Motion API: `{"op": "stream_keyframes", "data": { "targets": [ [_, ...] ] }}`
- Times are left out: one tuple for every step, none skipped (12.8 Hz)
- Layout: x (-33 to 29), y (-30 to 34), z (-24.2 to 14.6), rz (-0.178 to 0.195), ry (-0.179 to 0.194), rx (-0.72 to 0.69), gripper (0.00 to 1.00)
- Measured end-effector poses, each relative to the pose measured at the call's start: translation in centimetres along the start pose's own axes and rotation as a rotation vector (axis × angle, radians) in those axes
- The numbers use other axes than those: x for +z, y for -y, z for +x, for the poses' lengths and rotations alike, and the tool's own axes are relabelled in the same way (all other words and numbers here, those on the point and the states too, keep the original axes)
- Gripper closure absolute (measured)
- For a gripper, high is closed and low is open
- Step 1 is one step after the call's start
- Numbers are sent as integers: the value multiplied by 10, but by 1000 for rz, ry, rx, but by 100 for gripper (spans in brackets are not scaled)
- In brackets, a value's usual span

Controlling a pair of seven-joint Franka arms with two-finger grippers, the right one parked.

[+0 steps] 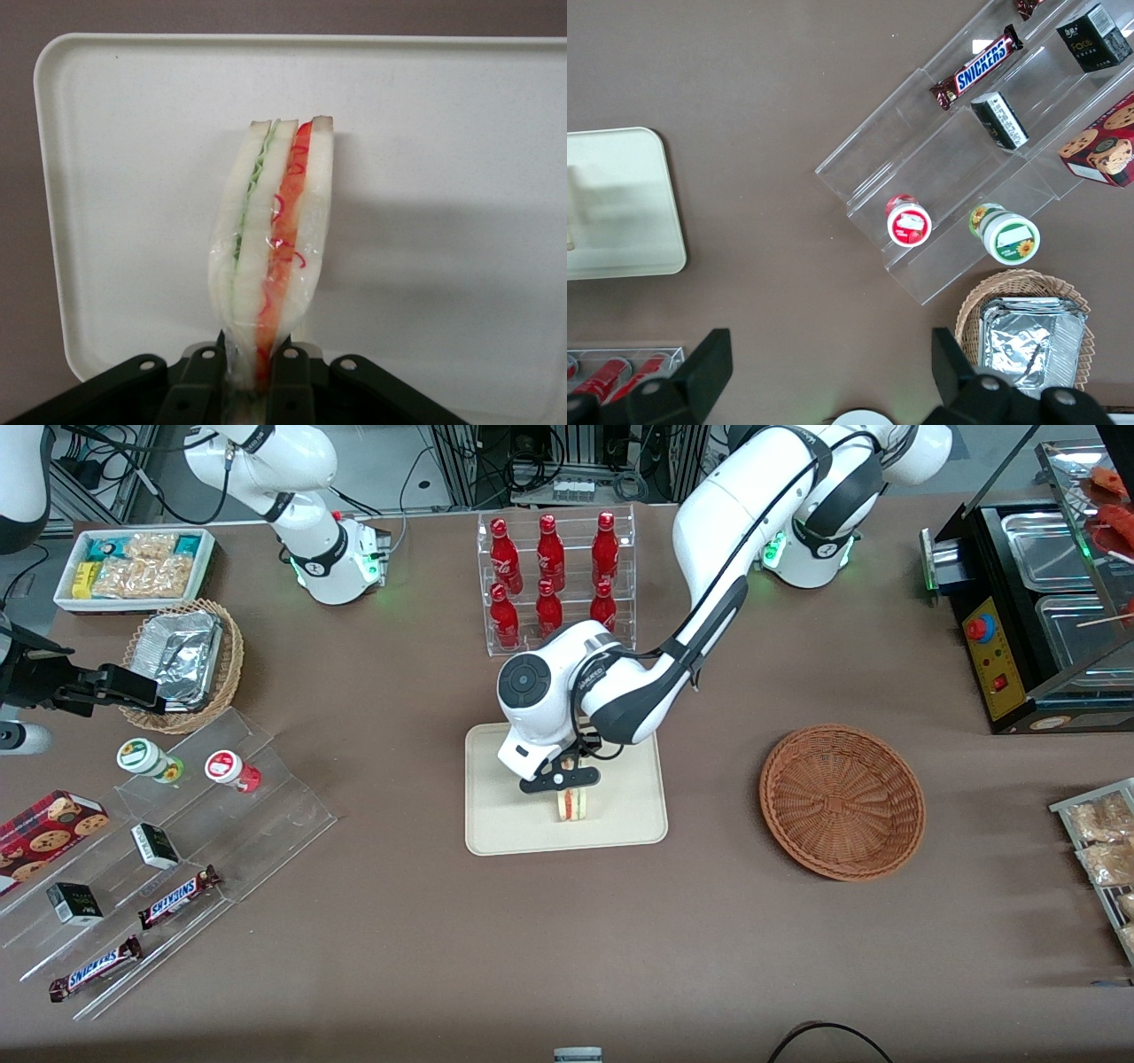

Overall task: Place sandwich from basket to tray
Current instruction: 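Lower the sandwich onto the tray and open the left gripper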

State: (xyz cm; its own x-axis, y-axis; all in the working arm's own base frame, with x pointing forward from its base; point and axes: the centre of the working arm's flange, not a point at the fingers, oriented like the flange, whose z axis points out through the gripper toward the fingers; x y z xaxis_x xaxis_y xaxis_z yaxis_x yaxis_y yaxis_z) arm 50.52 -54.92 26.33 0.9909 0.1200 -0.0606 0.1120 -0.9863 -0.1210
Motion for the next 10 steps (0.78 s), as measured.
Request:
{"op": "stream_keyframes", "data": {
  "targets": [
    [1,0,0,1,1,-10,83],
    [3,0,0,1,2,-22,83],
    [9,-1,1,1,4,-31,83],
    [13,-2,1,1,6,-34,83],
    [17,-3,2,0,7,-40,83],
    [18,-3,3,-2,6,-48,83],
    [18,-3,3,-4,5,-53,83],
    [16,-3,4,-6,4,-56,83],
    [16,-3,4,-7,3,-57,83],
    [15,-3,5,-11,1,-58,78]
  ]
}}
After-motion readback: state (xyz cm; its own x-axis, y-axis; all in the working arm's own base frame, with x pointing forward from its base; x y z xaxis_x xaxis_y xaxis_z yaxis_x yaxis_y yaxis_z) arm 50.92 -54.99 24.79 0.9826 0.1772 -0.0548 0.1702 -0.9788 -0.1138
